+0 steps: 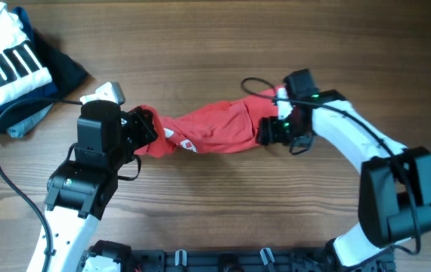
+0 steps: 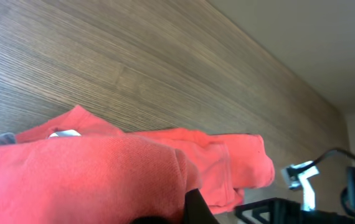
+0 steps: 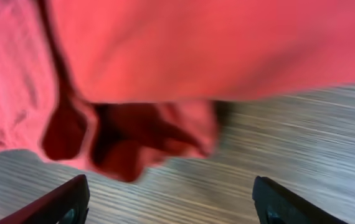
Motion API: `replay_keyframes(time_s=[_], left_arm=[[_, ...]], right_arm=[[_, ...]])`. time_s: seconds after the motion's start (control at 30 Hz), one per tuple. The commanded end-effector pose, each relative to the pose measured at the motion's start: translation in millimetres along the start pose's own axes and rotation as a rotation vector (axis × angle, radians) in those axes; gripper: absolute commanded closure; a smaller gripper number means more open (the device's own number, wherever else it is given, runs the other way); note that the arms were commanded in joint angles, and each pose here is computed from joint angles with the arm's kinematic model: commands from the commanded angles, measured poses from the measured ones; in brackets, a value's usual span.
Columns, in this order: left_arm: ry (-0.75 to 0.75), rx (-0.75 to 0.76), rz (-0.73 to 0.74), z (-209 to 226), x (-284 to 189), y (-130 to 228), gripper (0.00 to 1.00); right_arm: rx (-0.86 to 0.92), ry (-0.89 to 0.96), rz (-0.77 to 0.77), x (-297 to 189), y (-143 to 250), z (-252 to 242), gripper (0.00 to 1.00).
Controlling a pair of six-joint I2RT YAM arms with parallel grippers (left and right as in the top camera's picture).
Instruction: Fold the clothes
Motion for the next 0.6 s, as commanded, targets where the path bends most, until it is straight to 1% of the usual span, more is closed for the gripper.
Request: replay_keyframes(time_s=[0.0,0.17,0.27,0.3,0.33,0.37,0.43,0.47,0.57], left_arm=[[-0.023,0.020,-0.023,2.6,-0.3,-2.8,0.96],[-0.023,0.020,-0.023,2.6,-0.3,-2.8,0.96],[-0.023,0.020,-0.023,2.7,-0.3,-2.8,0.96],[-0.024,0.020,-0.022,2.7,-0.3,-2.7,0.96],[-0.024,0.020,-0.022,2.7,-0.3,-2.7,0.96],[-0.024,0.020,-0.022,2.7,-0.3,-2.7,0.96],[-0.024,0.020,-0.022,2.7,-0.3,-2.7,0.96],[-0.024,0.020,-0.022,2.7,-0.3,-2.7,0.96],[-0.027,0.020,-0.024,3.0,-0.3,-2.8,0.95]], right_arm=[[-0.028,-0.020,-0.024,13.8,-5.4,14.7,0.15],[-0.009,-0.001,-0.092,20.9,-13.6,23.6,0.18],[0.029,0.046,-0.114,26.3,-16.7,19.6,0.23],[0.031,0.051,-0.106,29.0,-16.2,18.4,0.26],[0.033,0.056,-0.095,31.2,-15.1,17.3,0.39],[0.036,0.063,-0.083,32.6,-13.5,16.1,0.55],[0.043,0.077,-0.055,33.2,-9.0,13.7,0.93],[0.047,0.086,-0.037,32.4,-5.7,12.5,0.96],[0.049,0.077,-0.005,21.5,2.8,13.8,0.96]])
Point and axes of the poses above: each gripper's point midway between its finger pads, its own x axis out along the fingers, its own z axis along the line the jaws close on, y = z × x, the point moved 8 cm from there along -x, back along the fingers, and after that the axes turned 9 degrees about x, right-handed, at the moved point
